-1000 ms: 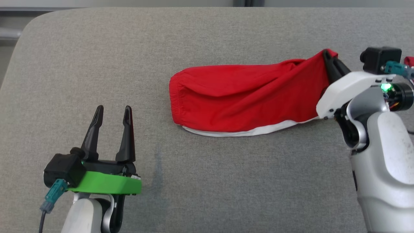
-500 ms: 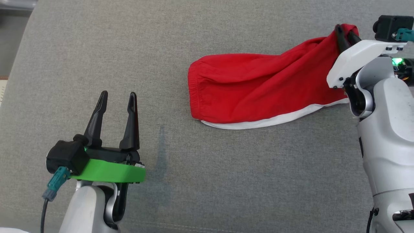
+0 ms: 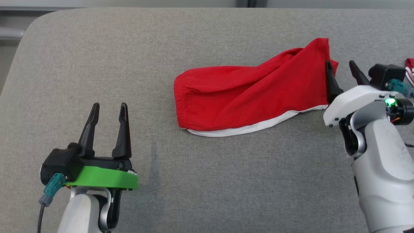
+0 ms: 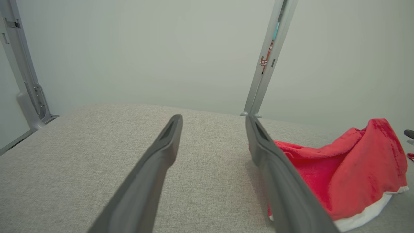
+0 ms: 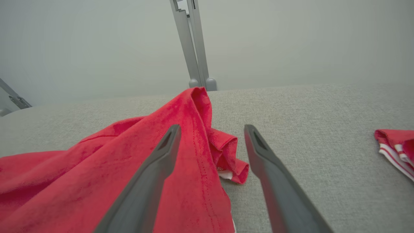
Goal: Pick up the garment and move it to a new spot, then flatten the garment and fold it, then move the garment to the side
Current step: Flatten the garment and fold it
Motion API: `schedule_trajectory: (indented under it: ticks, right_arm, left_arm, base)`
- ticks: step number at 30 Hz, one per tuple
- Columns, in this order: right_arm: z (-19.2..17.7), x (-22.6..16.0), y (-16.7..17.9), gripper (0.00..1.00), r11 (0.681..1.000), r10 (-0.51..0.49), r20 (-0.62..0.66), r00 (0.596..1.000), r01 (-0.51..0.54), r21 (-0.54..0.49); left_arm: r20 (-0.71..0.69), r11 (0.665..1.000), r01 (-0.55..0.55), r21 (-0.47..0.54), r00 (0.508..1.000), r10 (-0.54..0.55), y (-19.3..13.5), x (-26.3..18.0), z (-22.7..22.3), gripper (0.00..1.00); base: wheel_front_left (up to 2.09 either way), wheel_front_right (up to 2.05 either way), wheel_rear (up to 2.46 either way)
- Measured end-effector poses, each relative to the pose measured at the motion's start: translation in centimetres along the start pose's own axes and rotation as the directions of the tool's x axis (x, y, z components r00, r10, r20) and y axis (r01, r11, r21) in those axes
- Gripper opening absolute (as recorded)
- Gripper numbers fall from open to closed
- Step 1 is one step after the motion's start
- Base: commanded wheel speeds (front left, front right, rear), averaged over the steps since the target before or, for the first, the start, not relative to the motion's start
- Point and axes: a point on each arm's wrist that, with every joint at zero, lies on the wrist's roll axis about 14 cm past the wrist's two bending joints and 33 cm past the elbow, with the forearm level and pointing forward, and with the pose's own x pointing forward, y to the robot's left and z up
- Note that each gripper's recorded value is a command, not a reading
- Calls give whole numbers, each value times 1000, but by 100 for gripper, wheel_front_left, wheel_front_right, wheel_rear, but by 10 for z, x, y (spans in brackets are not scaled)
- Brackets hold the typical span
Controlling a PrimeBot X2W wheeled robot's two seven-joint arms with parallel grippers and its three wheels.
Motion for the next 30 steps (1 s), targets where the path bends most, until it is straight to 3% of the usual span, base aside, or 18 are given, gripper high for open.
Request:
schedule_trajectory:
  ticks: [13, 30]
  right_arm:
    - [21, -91, 20, 100, 997, 47, 214, 976, -32, -76]
    - [29, -145, 10, 100, 999, -12, 241, 970, 23, -42]
  left_arm:
    - [-15, 1000, 29, 8, 999, -29, -13, -18, -1, 100]
    - [-29, 999, 37, 3, 999, -36, -20, -37, -3, 100]
  base:
    - [0, 0, 0]
    - [0, 0, 0]
